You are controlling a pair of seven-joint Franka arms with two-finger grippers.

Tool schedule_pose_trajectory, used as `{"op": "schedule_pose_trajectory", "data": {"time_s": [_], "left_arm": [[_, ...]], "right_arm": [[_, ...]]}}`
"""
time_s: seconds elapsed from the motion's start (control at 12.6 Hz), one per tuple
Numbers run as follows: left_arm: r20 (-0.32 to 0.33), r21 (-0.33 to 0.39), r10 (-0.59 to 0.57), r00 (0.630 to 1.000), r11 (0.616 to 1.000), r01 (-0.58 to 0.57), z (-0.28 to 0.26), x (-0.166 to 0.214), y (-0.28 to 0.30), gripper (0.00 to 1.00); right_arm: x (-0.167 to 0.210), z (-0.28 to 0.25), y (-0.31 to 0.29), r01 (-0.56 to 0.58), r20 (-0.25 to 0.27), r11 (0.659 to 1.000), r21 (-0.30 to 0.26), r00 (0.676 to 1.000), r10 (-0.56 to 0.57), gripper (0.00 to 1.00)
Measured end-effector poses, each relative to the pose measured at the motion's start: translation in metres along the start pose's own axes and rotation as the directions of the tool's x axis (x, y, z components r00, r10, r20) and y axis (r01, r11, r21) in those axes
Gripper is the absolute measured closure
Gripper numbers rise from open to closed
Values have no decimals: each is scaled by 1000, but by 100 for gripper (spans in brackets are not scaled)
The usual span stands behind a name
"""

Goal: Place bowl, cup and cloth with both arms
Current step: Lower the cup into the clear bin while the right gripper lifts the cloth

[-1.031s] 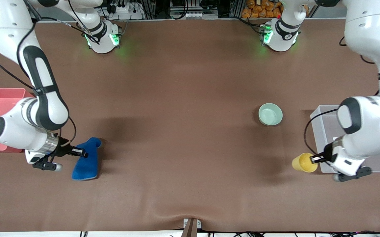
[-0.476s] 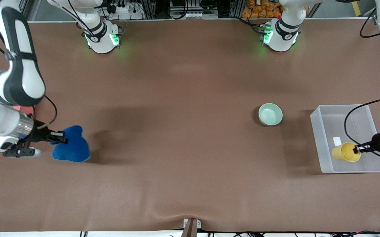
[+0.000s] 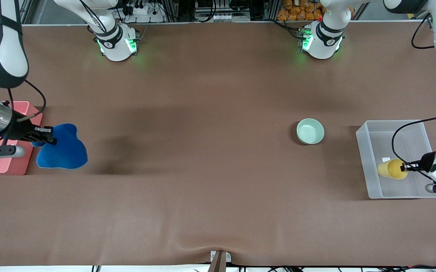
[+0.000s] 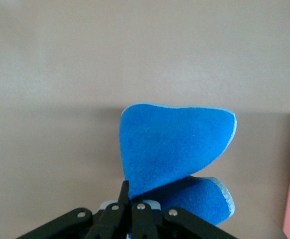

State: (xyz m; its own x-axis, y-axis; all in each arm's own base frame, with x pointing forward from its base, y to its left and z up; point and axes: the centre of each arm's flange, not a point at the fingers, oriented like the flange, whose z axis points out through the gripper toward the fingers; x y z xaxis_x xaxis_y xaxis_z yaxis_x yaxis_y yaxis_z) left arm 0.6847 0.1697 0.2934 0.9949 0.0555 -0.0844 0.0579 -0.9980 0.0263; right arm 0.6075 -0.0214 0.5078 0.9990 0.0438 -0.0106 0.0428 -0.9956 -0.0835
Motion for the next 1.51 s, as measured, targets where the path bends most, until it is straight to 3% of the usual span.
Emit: {"op": "schedule_pose_trajectory", "data": {"time_s": [0.24, 0.48, 0.71, 1.11, 1.35, 1.51], "left_arm": [[-16, 6, 11, 1000, 1000, -11, 16, 5, -4, 97], [-65, 20, 5, 998, 1000, -4, 32, 12, -12, 97], [-74, 23, -2, 997, 1000, 4, 41, 13, -19, 97], [-80, 25, 2, 997, 1000, 0, 41, 14, -19, 93], [-86, 26, 11, 996, 1000, -9, 44, 16, -15, 64], [-97, 31, 23, 995, 999, -20, 37, 18, -16, 59]], "right_arm": [[-16, -39, 2, 25, 47, 999, -47, 999, -23, 98], [-30, -78, 20, 29, 52, 994, -104, 998, -24, 98], [-69, -128, 34, 53, 77, 984, -169, 996, -40, 98], [-93, -150, 34, 94, 102, 978, -184, 992, -77, 98], [-98, -142, 82, 123, 132, 978, -168, 986, -101, 98], [-99, -134, 124, 140, 134, 977, -160, 984, -119, 98]]}}
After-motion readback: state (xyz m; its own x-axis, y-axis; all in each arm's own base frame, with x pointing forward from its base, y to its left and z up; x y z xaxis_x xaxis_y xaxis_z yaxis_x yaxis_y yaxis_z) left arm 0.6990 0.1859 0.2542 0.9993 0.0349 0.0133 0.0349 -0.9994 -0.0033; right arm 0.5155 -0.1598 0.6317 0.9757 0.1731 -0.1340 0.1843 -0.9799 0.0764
